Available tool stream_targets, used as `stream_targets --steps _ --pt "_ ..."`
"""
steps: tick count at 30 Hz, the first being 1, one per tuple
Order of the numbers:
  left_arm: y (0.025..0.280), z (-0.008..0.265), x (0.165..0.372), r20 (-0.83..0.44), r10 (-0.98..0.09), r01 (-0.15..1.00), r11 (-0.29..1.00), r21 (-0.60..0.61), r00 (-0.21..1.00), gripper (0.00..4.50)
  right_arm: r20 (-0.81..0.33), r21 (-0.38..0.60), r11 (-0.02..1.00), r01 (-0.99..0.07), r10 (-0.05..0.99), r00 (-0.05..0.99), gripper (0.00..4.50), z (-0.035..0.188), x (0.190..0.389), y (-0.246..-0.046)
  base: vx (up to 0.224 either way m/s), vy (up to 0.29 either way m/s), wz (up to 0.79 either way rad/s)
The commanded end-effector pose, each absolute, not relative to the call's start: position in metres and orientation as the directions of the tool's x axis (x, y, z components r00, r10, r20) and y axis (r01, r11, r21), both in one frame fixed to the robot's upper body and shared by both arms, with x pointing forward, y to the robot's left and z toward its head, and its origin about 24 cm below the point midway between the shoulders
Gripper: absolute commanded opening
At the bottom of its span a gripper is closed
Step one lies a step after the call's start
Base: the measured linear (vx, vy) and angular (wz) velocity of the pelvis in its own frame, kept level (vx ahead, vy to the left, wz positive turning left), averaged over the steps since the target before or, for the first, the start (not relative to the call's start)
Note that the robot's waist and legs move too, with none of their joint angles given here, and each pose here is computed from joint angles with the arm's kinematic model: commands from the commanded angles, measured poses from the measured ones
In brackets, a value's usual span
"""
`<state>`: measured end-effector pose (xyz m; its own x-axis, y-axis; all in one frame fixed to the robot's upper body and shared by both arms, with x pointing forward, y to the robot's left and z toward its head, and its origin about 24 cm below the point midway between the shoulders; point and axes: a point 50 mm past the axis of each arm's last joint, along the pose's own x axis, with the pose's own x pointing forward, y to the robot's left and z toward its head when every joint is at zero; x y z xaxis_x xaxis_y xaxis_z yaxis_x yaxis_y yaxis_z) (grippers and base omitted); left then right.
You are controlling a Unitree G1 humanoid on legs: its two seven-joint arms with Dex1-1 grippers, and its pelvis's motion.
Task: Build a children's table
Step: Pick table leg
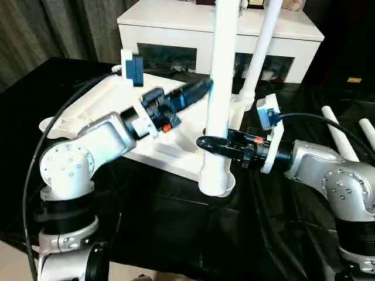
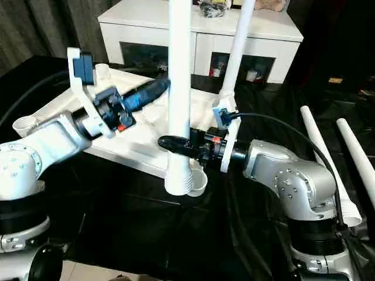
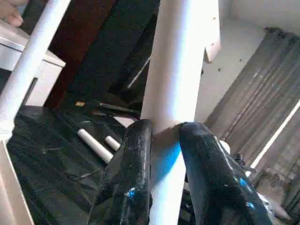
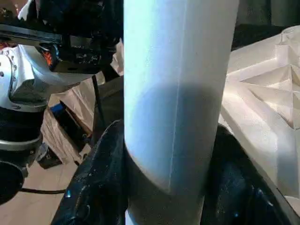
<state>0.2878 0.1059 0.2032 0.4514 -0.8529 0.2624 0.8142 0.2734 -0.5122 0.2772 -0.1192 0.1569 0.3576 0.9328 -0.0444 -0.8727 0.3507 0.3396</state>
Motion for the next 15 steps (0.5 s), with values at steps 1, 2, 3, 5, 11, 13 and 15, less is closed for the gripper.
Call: stream_targets --steps 1,2,3,5,11,13,15 --pt "0.098 0.205 0.282 0.26 -0.882 0.835 0.224 -0.504 0.393 1.7 -0.028 0.315 0.319 -0.894 0.944 0.328 1.8 0.161 0.276 -0.115 0.0 0.0 0.0" --pt "0.098 0.205 0.282 0.265 -0.88 0.835 0.222 -0.504 0.393 1.83 -0.021 0.312 0.326 -0.892 0.942 0.336 1.8 0.162 0.277 -0.116 0.0 0.0 0.0" --pt "0.098 0.205 0.282 0.265 -0.88 0.835 0.222 -0.504 0.393 1.93 -0.021 0.312 0.326 -0.892 0.942 0.336 1.8 0.162 0.277 -0.116 0.0 0.0 0.0" --pt "0.098 0.205 0.282 0.265 -0.883 0.839 0.218 -0.498 0.386 1.99 -0.021 0.309 0.326 -0.894 0.942 0.336 1.8 0.163 0.278 -0.117 0.0 0.0 0.0" --pt "0.093 0.205 0.277 0.26 -0.908 0.864 0.178 -0.471 0.329 2.46 -0.05 0.306 0.302 -0.903 0.952 0.302 1.8 0.158 0.273 -0.115 0.0 0.0 0.0" --pt "0.091 0.202 0.277 0.225 -0.917 0.865 0.198 -0.461 0.33 2.63 -0.068 0.302 0.295 -0.906 0.955 0.288 1.8 0.157 0.272 -0.115 0.0 0.0 0.0" --pt "0.09 0.195 0.28 0.146 -0.919 0.862 0.276 -0.425 0.367 2.81 -0.109 0.286 0.292 -0.913 0.956 0.272 1.8 0.154 0.27 -0.115 0.0 0.0 0.0"
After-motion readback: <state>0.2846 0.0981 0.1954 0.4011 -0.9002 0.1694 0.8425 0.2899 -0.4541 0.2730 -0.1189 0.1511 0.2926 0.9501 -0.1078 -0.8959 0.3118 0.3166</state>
